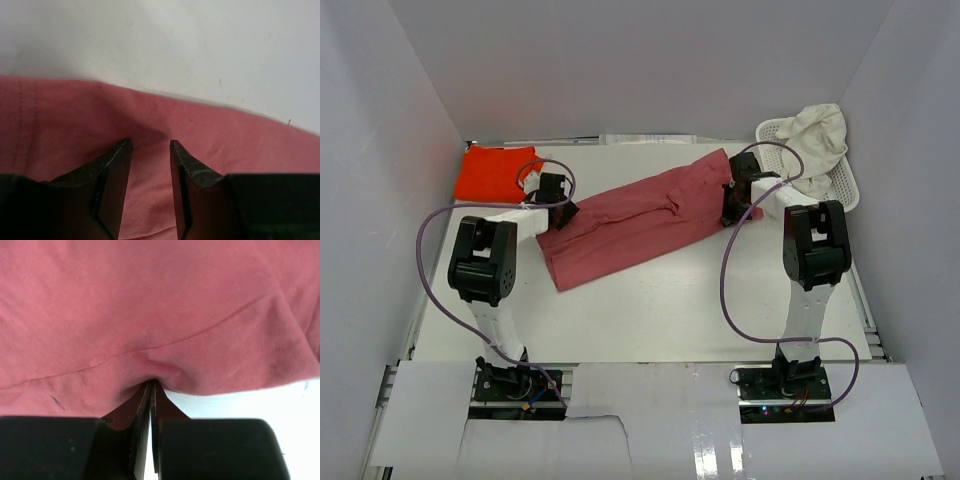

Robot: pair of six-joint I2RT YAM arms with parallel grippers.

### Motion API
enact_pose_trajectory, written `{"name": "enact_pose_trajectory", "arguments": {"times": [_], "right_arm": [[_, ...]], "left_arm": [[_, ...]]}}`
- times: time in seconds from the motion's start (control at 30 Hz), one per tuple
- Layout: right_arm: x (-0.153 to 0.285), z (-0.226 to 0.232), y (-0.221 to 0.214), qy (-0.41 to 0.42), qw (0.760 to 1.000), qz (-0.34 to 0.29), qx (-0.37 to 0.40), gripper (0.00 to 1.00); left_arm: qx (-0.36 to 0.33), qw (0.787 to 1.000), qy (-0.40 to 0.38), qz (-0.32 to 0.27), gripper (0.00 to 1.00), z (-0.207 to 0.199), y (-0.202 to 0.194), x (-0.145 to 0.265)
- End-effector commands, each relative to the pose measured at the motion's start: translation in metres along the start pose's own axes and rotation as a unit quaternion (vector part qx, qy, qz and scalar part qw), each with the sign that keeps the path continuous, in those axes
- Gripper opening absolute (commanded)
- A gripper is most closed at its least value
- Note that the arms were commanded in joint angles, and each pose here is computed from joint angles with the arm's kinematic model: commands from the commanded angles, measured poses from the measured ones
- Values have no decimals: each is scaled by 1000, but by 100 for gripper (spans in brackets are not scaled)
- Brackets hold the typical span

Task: Fold and stack the t-shirts
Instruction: Rotate the tshirt 90 degrees

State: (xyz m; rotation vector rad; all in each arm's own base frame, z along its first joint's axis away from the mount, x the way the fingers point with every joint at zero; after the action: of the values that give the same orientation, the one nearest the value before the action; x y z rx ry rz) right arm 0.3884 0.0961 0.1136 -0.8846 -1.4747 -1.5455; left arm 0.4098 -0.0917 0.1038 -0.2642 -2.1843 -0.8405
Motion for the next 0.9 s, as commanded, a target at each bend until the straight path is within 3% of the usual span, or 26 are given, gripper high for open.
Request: {"name": "enact_pose_trajectory", "arguments": {"times": [0.0,0.3,0.57,0.87], "right_arm": [[-6,-7,15,-7,1000,3,4,8],[-25,-7,47,5,1000,15,0,8],[-54,0,81,63,998,5,-6,8],[-83,9,104,187,981,-12,-57,13]], "left_arm": [[-52,991,114,36,49,44,-43,28],[-67,993,98,18,50,73,-68,96],[-78,990,94,65,50,120,-98,130],[-90,984,68,138,50,161,-146,162]]}}
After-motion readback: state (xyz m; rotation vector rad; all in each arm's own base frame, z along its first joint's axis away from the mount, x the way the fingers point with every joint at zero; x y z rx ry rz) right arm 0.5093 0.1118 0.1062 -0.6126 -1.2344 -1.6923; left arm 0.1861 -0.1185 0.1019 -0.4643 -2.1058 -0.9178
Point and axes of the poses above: each gripper's point midway between its finger pads, its own x axis back along the fingers, its own z axis along the line the jaws close on, y = z × x, the point moved 10 cm from there along x, back along the fingers, and after that the axes turned 5 degrees about x, right-handed, at the moved point
